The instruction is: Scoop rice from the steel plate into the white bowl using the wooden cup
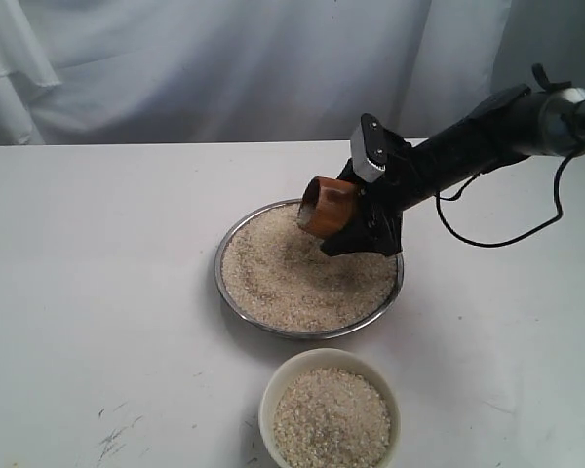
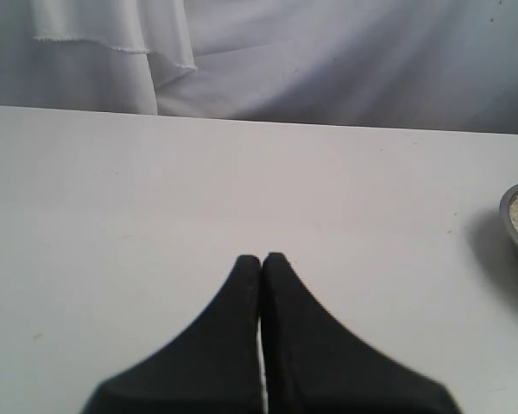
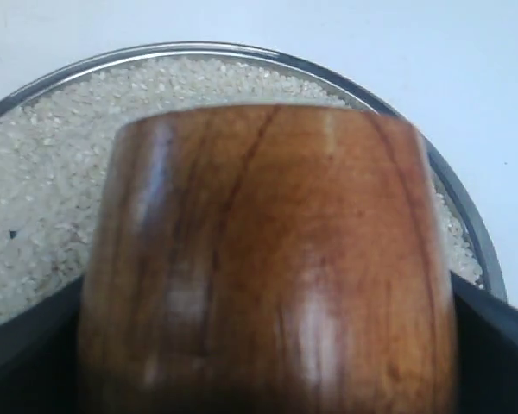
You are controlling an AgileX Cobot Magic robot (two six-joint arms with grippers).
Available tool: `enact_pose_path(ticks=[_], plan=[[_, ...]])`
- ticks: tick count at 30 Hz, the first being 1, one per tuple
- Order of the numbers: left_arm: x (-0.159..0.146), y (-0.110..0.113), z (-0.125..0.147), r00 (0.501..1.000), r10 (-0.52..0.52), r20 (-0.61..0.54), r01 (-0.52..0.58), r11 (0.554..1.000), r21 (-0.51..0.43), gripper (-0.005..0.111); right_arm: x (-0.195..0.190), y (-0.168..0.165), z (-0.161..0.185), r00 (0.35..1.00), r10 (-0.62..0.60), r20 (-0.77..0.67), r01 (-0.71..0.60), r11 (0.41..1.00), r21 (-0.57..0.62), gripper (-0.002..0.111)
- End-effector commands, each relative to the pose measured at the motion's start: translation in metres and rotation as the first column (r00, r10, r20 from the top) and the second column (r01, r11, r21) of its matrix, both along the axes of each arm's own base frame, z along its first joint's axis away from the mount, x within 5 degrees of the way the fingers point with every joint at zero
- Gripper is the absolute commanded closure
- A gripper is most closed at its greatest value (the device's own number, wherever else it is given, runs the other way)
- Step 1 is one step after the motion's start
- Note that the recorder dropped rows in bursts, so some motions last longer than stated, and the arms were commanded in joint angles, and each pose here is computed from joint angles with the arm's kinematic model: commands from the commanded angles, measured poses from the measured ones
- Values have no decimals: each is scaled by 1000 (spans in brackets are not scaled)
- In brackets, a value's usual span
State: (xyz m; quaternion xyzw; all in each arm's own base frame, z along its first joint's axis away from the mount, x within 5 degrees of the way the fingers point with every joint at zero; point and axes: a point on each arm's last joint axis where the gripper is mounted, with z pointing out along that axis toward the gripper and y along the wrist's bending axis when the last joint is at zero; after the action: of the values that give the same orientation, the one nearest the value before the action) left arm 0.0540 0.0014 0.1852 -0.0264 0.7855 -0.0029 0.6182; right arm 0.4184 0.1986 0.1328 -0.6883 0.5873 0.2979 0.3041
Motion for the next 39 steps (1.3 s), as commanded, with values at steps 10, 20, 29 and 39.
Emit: enact_pose_path(ticks=[10,20,29,39], plan=[[0,0,-1,1000,-2,6,2,1000,1,107,-25,-8,93,989,66,132,-77,994,81,108],[0,0,-1,1000,-2,6,2,1000,1,107,-60,-17,111,993,38,113,-52,991,122,108],[0,0,-1,1000,-2,6,2,1000,1,107,-90,-17,121,990,-93,105,73,982,174,108],[0,0,-1,1000,-2,6,2,1000,1,107,-115,-9,129,979,-150,136,126,977,170,108]])
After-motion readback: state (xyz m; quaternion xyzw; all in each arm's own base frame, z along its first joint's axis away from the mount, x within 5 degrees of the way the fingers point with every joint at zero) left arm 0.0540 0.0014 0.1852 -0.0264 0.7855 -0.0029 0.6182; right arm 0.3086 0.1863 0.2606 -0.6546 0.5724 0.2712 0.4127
